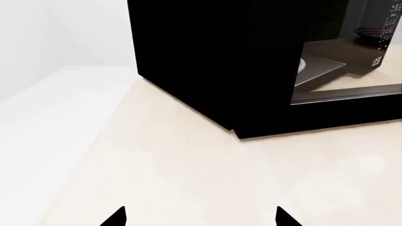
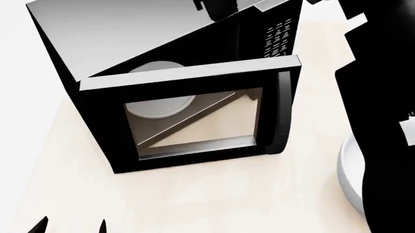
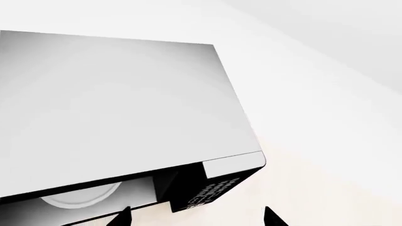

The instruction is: Open the microwave.

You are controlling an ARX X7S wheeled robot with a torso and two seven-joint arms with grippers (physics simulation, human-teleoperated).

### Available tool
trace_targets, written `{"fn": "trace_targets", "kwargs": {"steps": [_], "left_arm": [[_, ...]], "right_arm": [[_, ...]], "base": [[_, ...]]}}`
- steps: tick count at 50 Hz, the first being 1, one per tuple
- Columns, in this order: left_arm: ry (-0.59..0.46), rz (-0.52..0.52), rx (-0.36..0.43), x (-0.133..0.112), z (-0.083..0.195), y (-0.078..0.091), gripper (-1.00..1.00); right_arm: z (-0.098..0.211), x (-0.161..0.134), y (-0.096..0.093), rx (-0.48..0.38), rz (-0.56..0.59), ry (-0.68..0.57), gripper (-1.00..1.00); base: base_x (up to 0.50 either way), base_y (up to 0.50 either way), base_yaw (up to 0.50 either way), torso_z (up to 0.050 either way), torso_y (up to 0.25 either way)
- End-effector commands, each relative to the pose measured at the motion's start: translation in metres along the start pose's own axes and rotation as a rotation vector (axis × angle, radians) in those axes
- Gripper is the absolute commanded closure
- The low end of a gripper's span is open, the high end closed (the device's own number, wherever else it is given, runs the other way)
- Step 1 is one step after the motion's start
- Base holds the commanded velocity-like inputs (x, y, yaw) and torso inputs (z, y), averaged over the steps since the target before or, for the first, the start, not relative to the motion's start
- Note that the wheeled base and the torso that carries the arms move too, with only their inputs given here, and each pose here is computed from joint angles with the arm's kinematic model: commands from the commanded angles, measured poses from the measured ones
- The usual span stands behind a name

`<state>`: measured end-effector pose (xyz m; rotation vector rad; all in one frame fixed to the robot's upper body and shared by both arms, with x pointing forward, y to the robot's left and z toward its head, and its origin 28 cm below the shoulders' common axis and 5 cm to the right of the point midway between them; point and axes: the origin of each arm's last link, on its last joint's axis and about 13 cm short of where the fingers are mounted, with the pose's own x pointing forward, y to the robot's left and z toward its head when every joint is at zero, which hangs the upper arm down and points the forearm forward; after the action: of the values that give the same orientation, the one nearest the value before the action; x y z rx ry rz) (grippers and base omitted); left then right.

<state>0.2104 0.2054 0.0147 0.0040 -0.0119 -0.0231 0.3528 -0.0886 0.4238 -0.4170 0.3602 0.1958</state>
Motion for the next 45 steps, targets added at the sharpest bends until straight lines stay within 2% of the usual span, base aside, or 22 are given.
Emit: {"fn": "trace_targets", "kwargs": {"steps": [1, 45], "left_arm": [[0.013, -0.004, -0.005, -0.001, -0.002, 0.000, -1.00], [0.012, -0.003, -0.005, -0.002, -0.002, -0.001, -1.00]], "right_arm": [[-0.007, 0.008, 0.005, -0.009, 0.012, 0.020, -1.00], [-0.035, 0.033, 0.016, 0.016, 0.027, 0.080, -1.00]], "base": [[0.00, 0.00, 0.00, 0.000, 0.000], [0.00, 0.00, 0.00, 0.000, 0.000]]}}
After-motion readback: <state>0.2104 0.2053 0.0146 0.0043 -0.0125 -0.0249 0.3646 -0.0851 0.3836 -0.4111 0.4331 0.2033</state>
